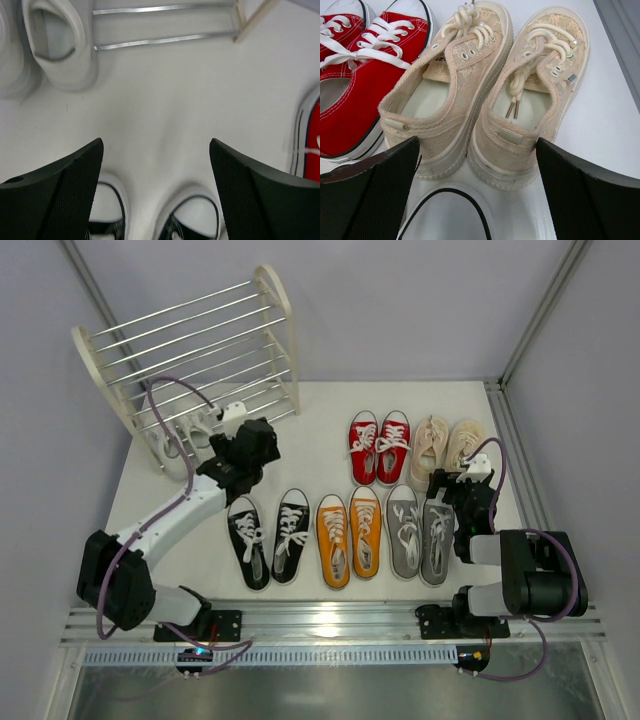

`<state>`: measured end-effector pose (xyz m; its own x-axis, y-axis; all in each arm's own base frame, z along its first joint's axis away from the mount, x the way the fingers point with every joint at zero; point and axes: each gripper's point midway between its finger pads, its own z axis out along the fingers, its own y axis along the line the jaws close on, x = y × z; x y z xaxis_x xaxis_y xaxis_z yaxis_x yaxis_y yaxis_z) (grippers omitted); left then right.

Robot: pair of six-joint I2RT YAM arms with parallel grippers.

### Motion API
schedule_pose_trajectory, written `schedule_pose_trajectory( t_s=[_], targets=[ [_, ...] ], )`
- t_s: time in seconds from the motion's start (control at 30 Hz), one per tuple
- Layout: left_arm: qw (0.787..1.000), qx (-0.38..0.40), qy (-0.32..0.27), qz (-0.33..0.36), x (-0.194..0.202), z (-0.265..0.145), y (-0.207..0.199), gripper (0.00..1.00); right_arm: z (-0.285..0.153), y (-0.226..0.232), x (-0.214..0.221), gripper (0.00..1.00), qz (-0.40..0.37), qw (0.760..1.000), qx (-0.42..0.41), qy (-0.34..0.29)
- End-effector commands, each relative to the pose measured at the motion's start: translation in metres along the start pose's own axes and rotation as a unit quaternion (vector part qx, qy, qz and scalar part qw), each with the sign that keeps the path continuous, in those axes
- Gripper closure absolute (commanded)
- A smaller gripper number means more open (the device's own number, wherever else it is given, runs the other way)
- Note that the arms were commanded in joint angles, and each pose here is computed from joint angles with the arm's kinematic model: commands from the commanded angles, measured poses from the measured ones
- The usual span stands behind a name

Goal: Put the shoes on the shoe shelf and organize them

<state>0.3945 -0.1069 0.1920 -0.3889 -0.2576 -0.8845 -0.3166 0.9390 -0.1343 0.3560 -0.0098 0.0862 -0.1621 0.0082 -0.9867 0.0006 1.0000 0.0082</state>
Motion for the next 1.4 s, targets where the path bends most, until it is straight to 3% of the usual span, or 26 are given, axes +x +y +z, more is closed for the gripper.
schedule_pose_trajectory(
  t_s=[0.0,0.03,0.1,0.13,0.17,0.3,0.37,0.4,0.5,0.6,0.77,0.9,0.97,1.1,1.37],
  targets=[
    [0.997,-0.026,0.071,-0.018,0.054,-0.051,0.013,0.16,0.005,0.001,-0.033,0.03,0.001,0.998,-0.002,-0.058],
    [0.996,-0.029,0.075,-0.048,0.066,-0.062,0.011,0.16,0.005,0.002,-0.033,0.03,0.001,0.998,-0.003,-0.057],
    [0.996,-0.021,0.085,-0.018,0.098,-0.095,0.013,0.15,0.005,0.001,-0.034,0.03,0.001,0.998,-0.002,-0.058],
    [0.996,-0.033,0.068,-0.049,0.1,-0.104,0.015,0.14,0.005,0.001,-0.034,0.03,0.0,0.998,-0.002,-0.059],
    [0.997,-0.027,0.069,-0.014,0.115,-0.121,0.018,0.14,0.005,0.001,-0.035,0.03,0.0,0.998,-0.002,-0.06],
    [0.999,-0.015,0.05,-0.001,0.143,-0.151,0.007,0.13,0.005,0.001,-0.033,0.03,0.001,0.998,-0.002,-0.058],
    [0.999,-0.026,0.04,0.008,0.147,-0.159,0.006,0.12,0.005,0.001,-0.033,0.03,0.001,0.998,-0.002,-0.058],
    [0.997,-0.054,0.027,0.055,0.15,-0.162,0.019,0.12,0.005,0.001,-0.034,0.03,0.001,0.998,-0.002,-0.059],
    [0.998,-0.041,-0.006,0.047,0.144,-0.182,0.002,0.1,0.005,0.001,-0.034,0.03,0.001,0.998,-0.002,-0.058],
    [0.995,-0.056,-0.004,0.082,0.157,-0.182,0.005,0.07,0.005,0.001,-0.034,0.03,0.0,0.998,-0.002,-0.059],
    [0.999,-0.028,0.024,0.039,0.174,-0.18,0.013,0.09,0.005,0.001,-0.033,0.03,0.0,0.998,-0.002,-0.057],
    [0.999,-0.023,0.023,0.042,0.174,-0.178,0.026,0.09,0.005,0.001,-0.034,0.03,0.0,0.998,-0.002,-0.058],
    [0.997,-0.009,0.03,0.066,0.18,-0.176,0.026,0.09,0.005,0.001,-0.033,0.03,0.001,0.998,-0.002,-0.058],
    [0.996,0.05,0.063,0.041,0.202,-0.176,0.004,0.1,0.005,0.001,-0.034,0.03,0.0,0.998,-0.002,-0.059],
    [0.993,0.067,0.078,0.064,0.226,-0.164,0.009,0.11,0.005,0.002,-0.034,0.03,0.0,0.998,-0.003,-0.058]
  ],
)
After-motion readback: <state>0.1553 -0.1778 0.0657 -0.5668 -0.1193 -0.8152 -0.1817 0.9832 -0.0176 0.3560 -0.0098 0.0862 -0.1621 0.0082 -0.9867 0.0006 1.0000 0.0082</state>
